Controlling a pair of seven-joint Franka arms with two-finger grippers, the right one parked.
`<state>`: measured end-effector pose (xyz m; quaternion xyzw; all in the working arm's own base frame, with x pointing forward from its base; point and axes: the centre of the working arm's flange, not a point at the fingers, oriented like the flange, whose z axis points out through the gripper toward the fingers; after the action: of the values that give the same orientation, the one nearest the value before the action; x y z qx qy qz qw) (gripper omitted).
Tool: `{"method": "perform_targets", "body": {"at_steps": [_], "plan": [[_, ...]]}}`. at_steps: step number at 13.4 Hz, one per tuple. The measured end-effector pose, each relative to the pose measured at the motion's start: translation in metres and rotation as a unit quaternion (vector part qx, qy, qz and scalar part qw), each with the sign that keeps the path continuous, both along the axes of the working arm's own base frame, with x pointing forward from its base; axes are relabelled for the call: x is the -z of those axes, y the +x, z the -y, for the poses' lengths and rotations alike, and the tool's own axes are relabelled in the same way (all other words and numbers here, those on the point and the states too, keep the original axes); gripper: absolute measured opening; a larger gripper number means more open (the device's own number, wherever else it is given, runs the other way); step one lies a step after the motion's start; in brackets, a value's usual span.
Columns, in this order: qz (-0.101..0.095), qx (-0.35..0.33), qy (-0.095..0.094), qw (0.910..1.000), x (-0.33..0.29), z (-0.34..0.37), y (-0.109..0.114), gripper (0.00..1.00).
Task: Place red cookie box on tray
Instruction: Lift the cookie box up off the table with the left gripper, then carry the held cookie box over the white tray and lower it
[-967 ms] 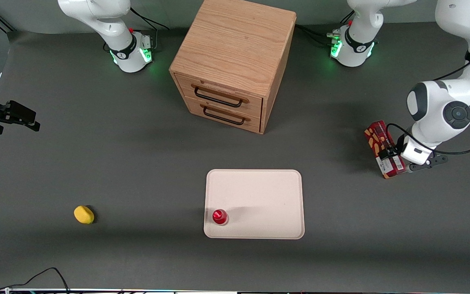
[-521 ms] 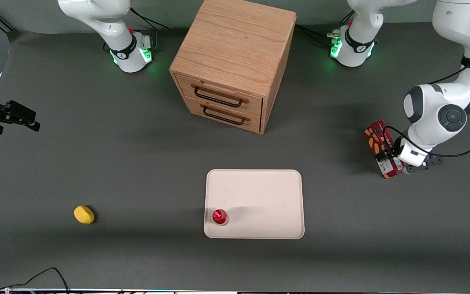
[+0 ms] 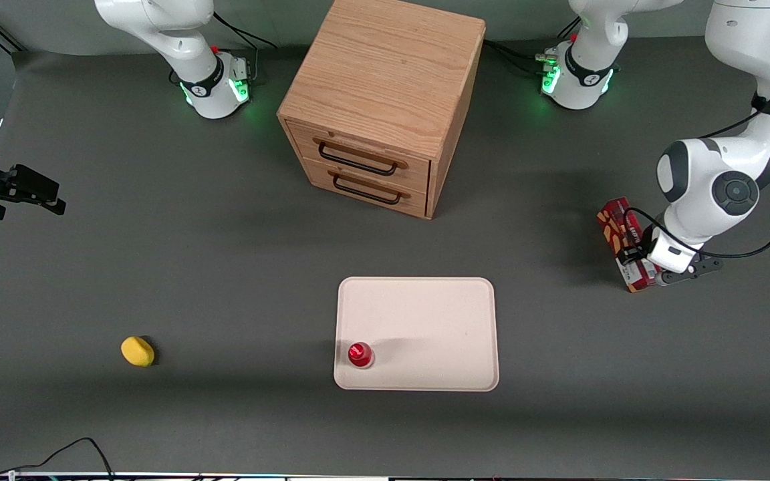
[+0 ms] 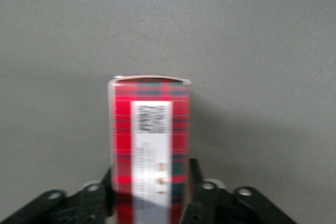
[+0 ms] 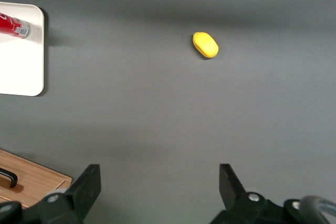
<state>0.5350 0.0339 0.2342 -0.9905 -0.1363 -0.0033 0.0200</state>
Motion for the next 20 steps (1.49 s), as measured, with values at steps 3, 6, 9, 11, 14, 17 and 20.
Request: {"method": "perform_targets", "body": {"at_steps": [3, 6, 9, 11, 14, 17, 20], "plan": [[0.0, 0.002, 0.0, 1.0, 0.0, 0.002, 0.0, 0.37], [-0.003, 0.005, 0.0, 1.0, -0.005, 0.006, 0.001, 0.37], [-0.029, 0.02, 0.001, 0.9994, -0.045, 0.024, 0.008, 0.37], [-0.042, 0.031, 0.004, 0.9987, -0.089, 0.038, 0.018, 0.37], [-0.045, 0.05, 0.003, 0.9977, -0.157, 0.068, 0.036, 0.37], [-0.033, 0.059, -0.02, 0.9975, -0.211, 0.12, 0.055, 0.37], [-0.026, 0.029, -0.035, 0.9986, -0.228, 0.185, 0.074, 0.37]]}}
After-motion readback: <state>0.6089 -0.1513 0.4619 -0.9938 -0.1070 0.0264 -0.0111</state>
